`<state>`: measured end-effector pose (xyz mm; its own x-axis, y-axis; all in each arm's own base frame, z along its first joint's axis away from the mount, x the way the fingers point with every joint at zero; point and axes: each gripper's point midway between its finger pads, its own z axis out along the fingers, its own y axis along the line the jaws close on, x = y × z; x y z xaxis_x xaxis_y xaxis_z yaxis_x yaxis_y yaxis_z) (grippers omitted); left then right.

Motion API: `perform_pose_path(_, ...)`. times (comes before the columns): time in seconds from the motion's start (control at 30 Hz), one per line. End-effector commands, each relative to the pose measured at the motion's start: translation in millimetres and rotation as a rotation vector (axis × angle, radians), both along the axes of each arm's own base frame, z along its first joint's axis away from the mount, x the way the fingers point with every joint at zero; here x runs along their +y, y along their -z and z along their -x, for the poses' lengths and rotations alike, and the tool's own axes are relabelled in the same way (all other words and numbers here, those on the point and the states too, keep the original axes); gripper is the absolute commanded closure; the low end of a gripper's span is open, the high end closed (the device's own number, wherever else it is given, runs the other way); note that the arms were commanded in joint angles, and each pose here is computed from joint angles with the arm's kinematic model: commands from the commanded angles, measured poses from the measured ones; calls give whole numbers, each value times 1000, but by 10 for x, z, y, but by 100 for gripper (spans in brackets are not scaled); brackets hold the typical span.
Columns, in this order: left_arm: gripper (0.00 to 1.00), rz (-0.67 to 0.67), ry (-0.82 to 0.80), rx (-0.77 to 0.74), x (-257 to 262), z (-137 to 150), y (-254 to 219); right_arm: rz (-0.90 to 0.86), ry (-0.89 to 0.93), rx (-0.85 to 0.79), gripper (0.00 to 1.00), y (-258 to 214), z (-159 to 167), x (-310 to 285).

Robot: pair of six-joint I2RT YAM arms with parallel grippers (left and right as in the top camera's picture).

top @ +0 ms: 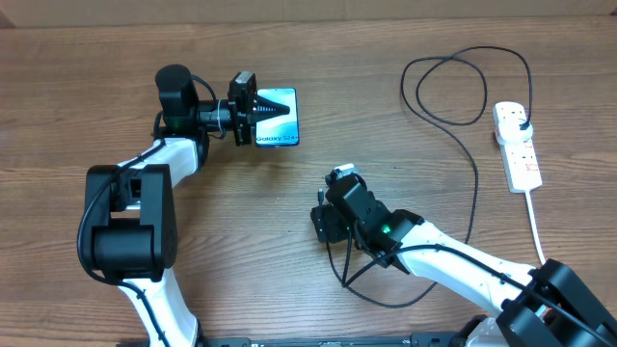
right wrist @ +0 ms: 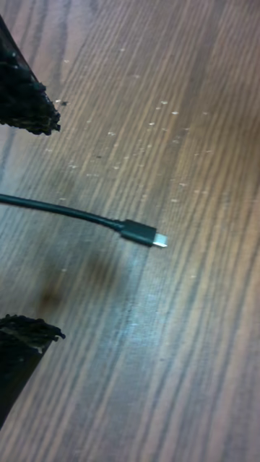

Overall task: Plug charger to phone and switch on socket
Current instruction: 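Move the right gripper down to the black USB-C cable end, then grasp the USB-C plug with the right gripper and lift it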

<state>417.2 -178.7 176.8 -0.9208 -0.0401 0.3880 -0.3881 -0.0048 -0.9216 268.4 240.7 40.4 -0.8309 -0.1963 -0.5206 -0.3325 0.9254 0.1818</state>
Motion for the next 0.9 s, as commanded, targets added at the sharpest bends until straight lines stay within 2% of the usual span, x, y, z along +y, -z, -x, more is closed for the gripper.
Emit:
perform_pose_path(0.0,96,6,31,-61,20,11,-72,17,-25,-47,29,-60,-105,66)
perform_pose_path(0.17,96,6,31,-74,20,11,-73,13,-46,-64,37,-31,-145,117)
perform_pose_path(0.87,96,3,19,-95,20,-9,-68,42,-108,-76,44,274,-226,247)
